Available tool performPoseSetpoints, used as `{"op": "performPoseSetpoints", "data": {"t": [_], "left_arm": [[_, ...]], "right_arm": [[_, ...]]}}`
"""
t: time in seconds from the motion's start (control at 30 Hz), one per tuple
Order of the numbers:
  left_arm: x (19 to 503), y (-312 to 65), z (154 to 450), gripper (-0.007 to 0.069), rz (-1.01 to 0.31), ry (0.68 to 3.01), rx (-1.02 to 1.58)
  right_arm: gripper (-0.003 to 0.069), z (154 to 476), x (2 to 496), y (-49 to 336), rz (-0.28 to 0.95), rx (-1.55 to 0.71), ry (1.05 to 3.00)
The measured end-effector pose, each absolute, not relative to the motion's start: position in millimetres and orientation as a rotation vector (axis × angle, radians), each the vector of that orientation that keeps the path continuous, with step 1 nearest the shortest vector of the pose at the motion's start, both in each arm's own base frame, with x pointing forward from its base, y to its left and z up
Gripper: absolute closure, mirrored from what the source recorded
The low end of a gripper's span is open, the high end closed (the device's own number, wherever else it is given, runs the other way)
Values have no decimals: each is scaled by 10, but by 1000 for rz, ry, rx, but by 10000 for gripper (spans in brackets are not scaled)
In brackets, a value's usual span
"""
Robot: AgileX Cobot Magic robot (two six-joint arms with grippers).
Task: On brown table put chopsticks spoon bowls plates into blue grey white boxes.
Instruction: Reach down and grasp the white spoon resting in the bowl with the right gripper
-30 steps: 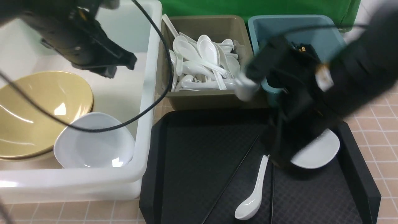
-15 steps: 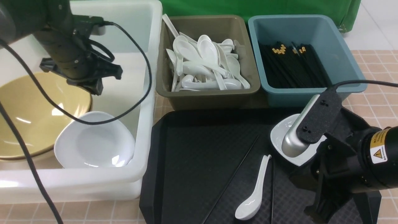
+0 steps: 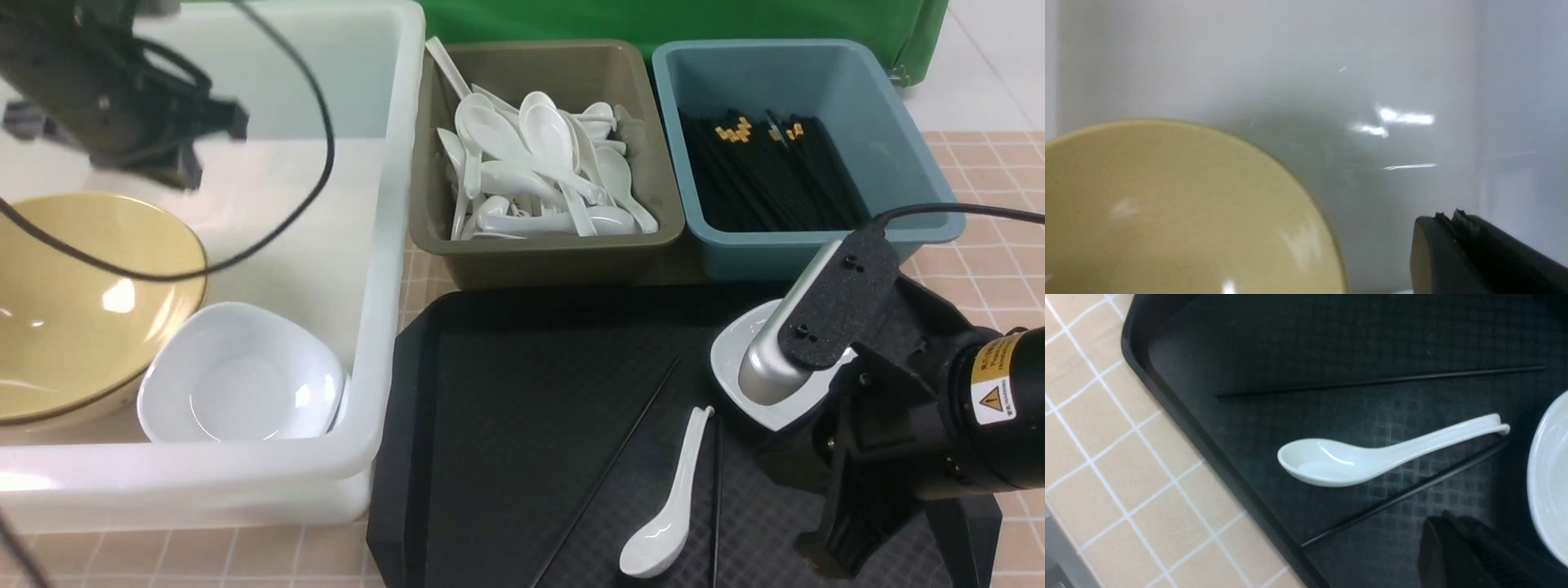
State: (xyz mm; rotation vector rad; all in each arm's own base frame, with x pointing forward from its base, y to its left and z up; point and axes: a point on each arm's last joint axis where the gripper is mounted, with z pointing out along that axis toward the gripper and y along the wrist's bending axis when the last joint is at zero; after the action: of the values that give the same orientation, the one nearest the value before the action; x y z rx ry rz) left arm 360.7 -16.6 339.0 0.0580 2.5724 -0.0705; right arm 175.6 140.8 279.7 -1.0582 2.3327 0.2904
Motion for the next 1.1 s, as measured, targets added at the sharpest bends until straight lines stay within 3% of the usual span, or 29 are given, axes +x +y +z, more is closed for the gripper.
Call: {"op": "performPoseSetpoints", "data": {"t": [0.1, 0.17, 0.23, 0.37, 0.57, 0.77, 0.93, 1.1], "left_arm": [[3413, -303, 3589, 621, -105, 2510, 139], [3336, -363, 3542, 621, -106, 2522, 188], [3294, -394, 3395, 621, -108, 2563, 209], [3240, -377, 2813, 621, -63, 2687, 232], [3221, -377, 2475, 621, -72, 2728, 200], [3246, -404, 2442, 621, -115, 2700, 181], [3316, -311, 2604, 621, -34, 2543, 127], [3392, -289, 2380, 621, 34, 2615, 175]], "right_arm": [[610, 2799, 1759, 1409, 291, -1056, 2329], [610, 2799, 1759, 1409, 291, -1054, 2330], [610, 2799, 1759, 1409, 292, -1053, 2330], [607, 2797, 1756, 1407, 299, -1031, 2348], [603, 2797, 1756, 1407, 299, -1030, 2348], [596, 2809, 1772, 1416, 302, -1018, 2327], [592, 2811, 1774, 1417, 301, -1020, 2321], [589, 2822, 1787, 1424, 303, -1010, 2303]]}}
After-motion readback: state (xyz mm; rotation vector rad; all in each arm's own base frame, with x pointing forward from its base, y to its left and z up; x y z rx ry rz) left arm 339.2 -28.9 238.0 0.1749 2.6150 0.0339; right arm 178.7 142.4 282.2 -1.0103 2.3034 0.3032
